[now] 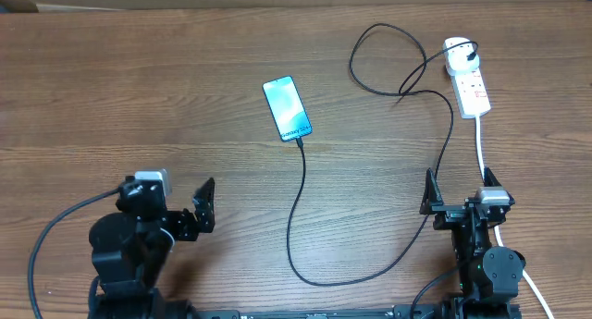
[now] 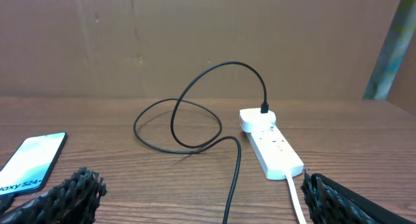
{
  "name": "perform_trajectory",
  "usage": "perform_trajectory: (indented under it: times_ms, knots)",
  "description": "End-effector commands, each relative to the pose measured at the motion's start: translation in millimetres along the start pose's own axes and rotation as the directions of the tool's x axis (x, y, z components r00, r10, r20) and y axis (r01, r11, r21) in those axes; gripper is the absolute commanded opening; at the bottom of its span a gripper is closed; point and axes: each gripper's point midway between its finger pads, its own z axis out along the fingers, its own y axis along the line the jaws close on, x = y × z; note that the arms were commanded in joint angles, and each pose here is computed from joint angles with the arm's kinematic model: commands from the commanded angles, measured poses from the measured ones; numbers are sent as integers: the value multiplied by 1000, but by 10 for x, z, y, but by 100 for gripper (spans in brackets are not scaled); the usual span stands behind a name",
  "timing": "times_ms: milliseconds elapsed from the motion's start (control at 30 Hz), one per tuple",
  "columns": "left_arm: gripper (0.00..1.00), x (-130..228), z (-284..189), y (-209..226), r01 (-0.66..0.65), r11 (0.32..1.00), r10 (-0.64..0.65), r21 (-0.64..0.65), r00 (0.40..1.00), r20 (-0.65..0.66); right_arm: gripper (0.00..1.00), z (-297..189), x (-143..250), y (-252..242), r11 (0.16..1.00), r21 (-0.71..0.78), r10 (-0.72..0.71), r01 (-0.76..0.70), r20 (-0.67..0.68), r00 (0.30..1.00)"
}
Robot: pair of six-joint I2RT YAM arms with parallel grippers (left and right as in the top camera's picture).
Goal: Plug charger to phone and switch on socket
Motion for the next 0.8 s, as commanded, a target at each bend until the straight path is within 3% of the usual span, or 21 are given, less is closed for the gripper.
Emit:
perform_trajectory:
  times_ms: [0, 367, 767]
  knots:
    - [100, 73, 32, 2, -39, 999, 39, 15, 998, 39, 100, 1, 15, -3, 1000, 3, -2, 2, 5, 1000]
    - [100, -83, -87, -15, -90, 996, 87, 3, 969, 232, 100, 1, 13, -3, 1000, 3, -2, 2, 5, 1000]
    - [100, -181, -170, 81, -85, 994, 102, -66, 947, 305, 100, 1, 15, -3, 1000, 3, -1, 1, 5, 1000]
